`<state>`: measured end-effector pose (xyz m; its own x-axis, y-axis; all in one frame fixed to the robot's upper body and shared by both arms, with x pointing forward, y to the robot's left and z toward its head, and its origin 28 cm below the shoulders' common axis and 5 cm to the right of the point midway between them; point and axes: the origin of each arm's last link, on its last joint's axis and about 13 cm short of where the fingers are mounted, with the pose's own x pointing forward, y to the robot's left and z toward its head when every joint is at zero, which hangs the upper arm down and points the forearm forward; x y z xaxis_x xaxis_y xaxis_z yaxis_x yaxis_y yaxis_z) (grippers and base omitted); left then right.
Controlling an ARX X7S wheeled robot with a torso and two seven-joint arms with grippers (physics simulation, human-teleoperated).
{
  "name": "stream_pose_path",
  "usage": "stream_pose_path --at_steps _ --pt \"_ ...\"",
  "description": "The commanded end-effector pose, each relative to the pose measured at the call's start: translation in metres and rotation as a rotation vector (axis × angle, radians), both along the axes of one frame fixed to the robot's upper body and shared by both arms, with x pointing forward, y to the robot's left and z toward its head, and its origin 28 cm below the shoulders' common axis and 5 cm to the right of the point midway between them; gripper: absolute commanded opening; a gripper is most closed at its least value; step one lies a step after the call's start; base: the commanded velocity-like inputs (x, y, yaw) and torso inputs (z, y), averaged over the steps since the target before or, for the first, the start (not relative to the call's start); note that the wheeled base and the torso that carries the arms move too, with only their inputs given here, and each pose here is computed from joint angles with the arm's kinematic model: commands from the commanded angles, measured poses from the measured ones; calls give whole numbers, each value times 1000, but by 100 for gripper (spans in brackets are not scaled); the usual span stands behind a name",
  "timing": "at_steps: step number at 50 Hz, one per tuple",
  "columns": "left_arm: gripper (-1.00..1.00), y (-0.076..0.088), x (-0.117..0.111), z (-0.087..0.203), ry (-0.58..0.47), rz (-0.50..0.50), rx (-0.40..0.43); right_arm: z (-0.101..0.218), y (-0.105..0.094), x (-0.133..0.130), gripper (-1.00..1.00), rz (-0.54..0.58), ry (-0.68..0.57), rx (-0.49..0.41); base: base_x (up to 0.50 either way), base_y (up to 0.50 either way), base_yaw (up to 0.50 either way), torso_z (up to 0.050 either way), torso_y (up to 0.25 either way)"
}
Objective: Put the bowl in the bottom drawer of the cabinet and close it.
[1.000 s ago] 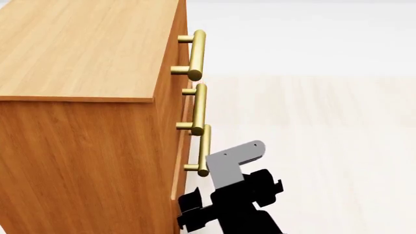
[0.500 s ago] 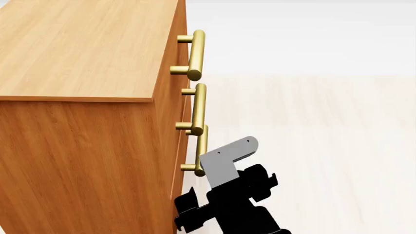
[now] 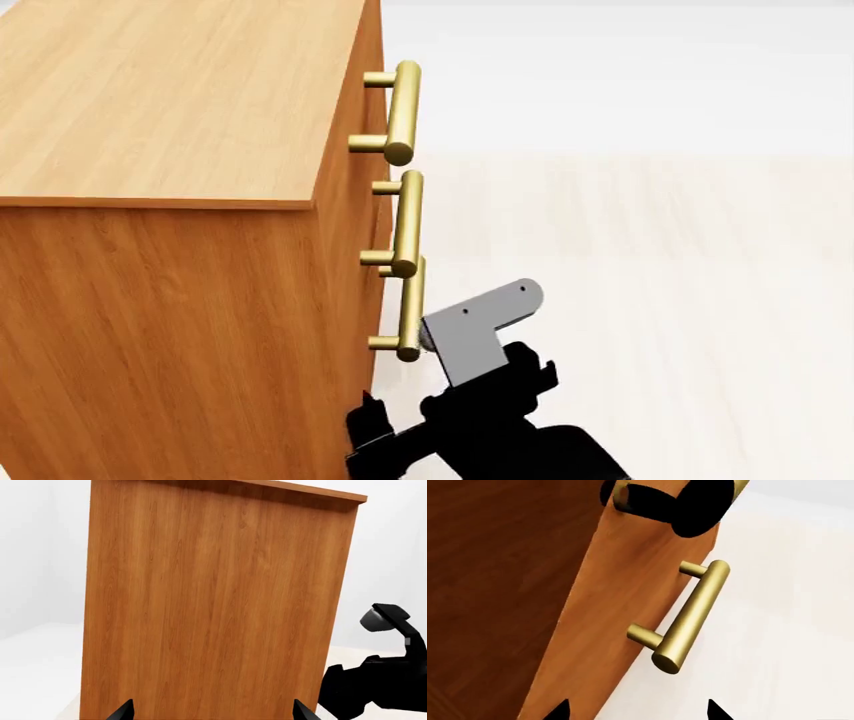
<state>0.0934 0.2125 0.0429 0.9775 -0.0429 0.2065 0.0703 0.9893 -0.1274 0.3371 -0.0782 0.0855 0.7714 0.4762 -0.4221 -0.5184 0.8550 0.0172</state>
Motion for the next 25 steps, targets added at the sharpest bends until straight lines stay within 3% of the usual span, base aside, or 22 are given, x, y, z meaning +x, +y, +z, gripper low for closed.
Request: stream_pose_path --at_steps 1,4,18,25 --pt "100 0 0 -1 -1 2 2 2 -11 3 100 -192 -38 -35 0 0 0 0 0" --pt "100 0 0 0 -6 0 5 2 -19 -2 100 -241 -59 -125 0 0 0 0 0" --pt "100 1 0 2 21 8 8 11 -46 -19 100 -349 -87 -123 0 0 0 0 0" --pt "100 4 0 16 11 14 7 25 -57 -33 100 -396 -144 -127 0 0 0 0 0"
